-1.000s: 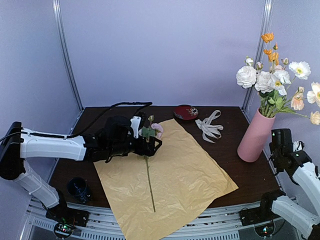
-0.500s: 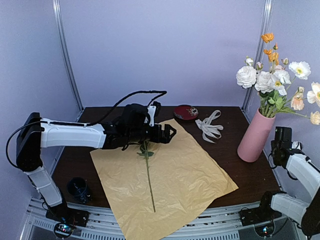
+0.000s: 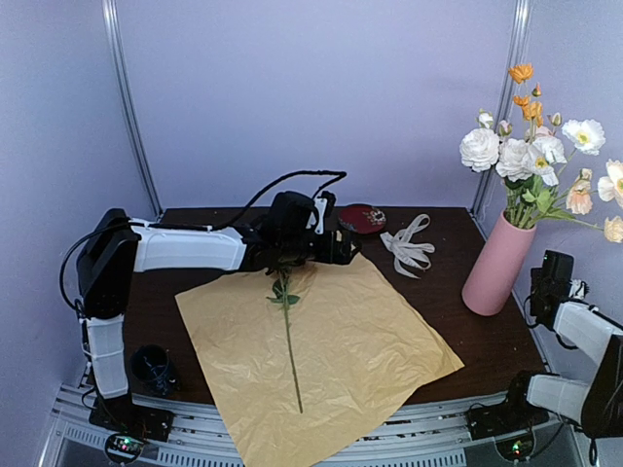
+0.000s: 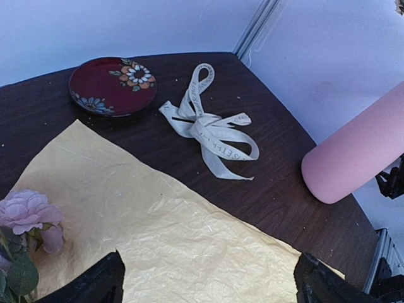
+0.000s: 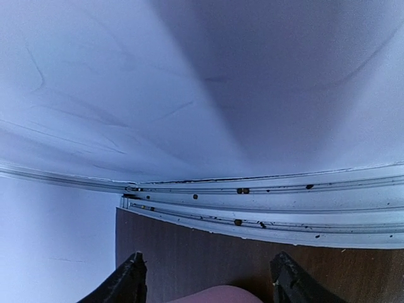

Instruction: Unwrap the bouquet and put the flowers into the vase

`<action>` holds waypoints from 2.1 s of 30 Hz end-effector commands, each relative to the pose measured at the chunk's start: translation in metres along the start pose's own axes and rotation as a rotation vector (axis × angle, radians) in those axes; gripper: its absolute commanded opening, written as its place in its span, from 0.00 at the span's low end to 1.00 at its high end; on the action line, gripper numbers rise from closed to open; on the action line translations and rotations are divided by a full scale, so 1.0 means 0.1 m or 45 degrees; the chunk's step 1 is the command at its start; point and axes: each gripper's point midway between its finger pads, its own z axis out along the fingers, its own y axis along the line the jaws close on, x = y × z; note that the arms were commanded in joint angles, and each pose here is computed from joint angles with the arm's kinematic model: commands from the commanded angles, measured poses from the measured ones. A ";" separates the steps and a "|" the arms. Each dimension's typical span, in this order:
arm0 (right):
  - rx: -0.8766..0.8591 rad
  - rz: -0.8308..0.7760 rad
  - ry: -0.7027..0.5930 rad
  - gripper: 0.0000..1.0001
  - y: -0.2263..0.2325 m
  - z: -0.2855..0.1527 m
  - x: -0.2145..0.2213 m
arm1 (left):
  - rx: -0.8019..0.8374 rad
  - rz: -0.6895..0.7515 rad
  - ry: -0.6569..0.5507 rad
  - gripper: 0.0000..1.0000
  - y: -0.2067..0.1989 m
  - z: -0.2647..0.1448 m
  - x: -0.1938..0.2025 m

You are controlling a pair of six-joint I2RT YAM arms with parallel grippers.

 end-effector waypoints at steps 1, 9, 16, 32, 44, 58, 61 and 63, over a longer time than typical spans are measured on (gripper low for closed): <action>-0.047 0.091 0.042 0.70 0.02 0.04 0.06 | 0.083 0.008 -0.032 0.96 -0.11 0.12 -0.18; -0.056 0.166 0.123 0.73 -0.01 0.16 0.18 | 0.152 0.015 -0.040 0.95 -0.21 0.31 -0.24; -0.041 0.141 0.165 0.74 -0.06 0.21 0.26 | 0.385 0.144 -0.079 0.95 -0.57 0.53 -0.21; -0.013 0.011 0.276 0.76 -0.02 0.33 0.44 | 0.860 0.680 -0.542 0.98 -1.30 0.96 0.02; -0.094 0.108 0.322 0.78 0.17 0.50 0.53 | 0.795 0.978 -0.540 0.98 -1.59 1.08 0.40; -0.108 0.060 0.448 0.76 0.12 0.57 0.76 | 0.773 1.032 -0.570 0.98 -1.68 1.03 0.45; -0.115 0.053 0.475 0.76 0.11 0.57 0.81 | 0.772 1.031 -0.565 0.98 -1.68 1.04 0.47; -0.114 0.050 0.495 0.76 0.08 0.58 0.84 | 0.769 1.031 -0.558 0.98 -1.67 1.05 0.49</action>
